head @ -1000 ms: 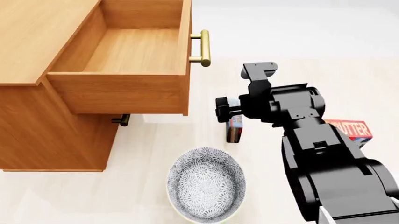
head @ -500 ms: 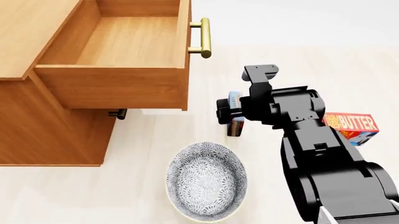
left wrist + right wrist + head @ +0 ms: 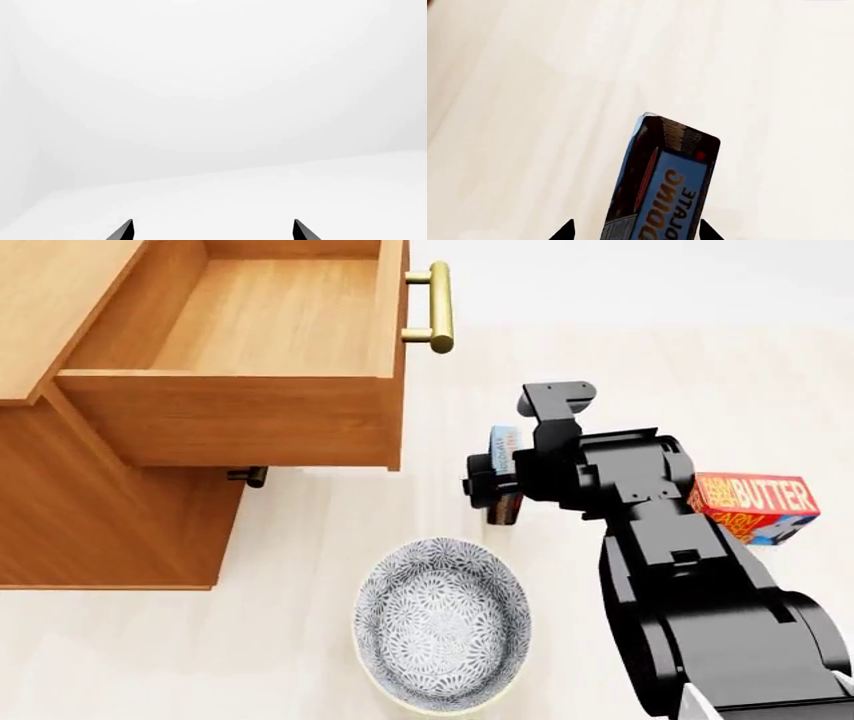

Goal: Put the chocolate pudding in the top drawer of the cabinet and close it.

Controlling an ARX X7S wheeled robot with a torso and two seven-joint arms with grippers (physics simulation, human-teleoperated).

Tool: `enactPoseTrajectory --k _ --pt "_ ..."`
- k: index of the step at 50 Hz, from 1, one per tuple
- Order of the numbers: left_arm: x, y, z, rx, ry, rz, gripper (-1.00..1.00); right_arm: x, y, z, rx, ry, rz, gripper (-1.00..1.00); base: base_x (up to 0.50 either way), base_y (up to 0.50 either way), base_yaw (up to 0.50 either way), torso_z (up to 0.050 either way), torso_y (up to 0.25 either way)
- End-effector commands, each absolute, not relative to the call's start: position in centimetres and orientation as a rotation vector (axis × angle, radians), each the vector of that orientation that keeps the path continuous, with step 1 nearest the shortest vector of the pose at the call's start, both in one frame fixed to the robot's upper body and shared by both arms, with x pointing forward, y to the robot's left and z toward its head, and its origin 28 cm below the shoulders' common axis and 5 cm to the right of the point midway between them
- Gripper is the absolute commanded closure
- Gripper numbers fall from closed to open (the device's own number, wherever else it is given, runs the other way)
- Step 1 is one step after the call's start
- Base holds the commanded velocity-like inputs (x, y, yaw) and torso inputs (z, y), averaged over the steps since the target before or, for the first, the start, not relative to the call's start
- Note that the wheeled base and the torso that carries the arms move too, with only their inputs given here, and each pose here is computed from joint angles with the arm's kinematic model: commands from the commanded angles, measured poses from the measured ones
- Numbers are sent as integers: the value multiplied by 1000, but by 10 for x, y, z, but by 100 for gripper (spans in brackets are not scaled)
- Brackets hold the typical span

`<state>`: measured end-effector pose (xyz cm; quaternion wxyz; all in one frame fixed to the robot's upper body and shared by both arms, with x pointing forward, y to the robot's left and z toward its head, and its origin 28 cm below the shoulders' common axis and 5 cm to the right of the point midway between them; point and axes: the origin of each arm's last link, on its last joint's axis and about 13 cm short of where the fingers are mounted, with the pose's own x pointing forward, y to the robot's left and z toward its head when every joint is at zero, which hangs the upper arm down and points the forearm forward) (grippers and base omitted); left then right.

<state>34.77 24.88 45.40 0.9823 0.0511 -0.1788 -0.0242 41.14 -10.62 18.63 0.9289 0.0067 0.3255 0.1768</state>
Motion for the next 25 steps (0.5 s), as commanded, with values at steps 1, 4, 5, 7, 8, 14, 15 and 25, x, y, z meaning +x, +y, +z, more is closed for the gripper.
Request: enactPoseTrajectory --k 1,4,5,7,8,14,15,25 --pt "348 249 454 101 -357 -48 -100 412 -106 186 11 663 360 100 0 0 0 0 0" --pt "348 249 454 101 -356 -47 -100 412 -107 186 9 663 356 100 0 0 0 0 0" --pt "348 249 454 101 -356 -48 -100 412 -107 186 9 662 356 100 0 0 0 0 0" --pt "347 249 454 99 -355 -48 -100 412 -106 186 9 662 356 100 0 0 0 0 0" --pt "347 249 454 98 -354 -48 -100 412 -106 186 9 662 355 100 0 0 0 0 0" --pt "347 249 454 88 -344 -44 -100 412 -106 186 12 662 356 100 0 0 0 0 0" --pt "347 249 454 86 -342 -44 -100 412 -106 186 13 662 356 100 0 0 0 0 195" --pt "347 248 454 66 -331 -45 -100 412 -108 189 14 656 352 100 0 0 0 0 249"
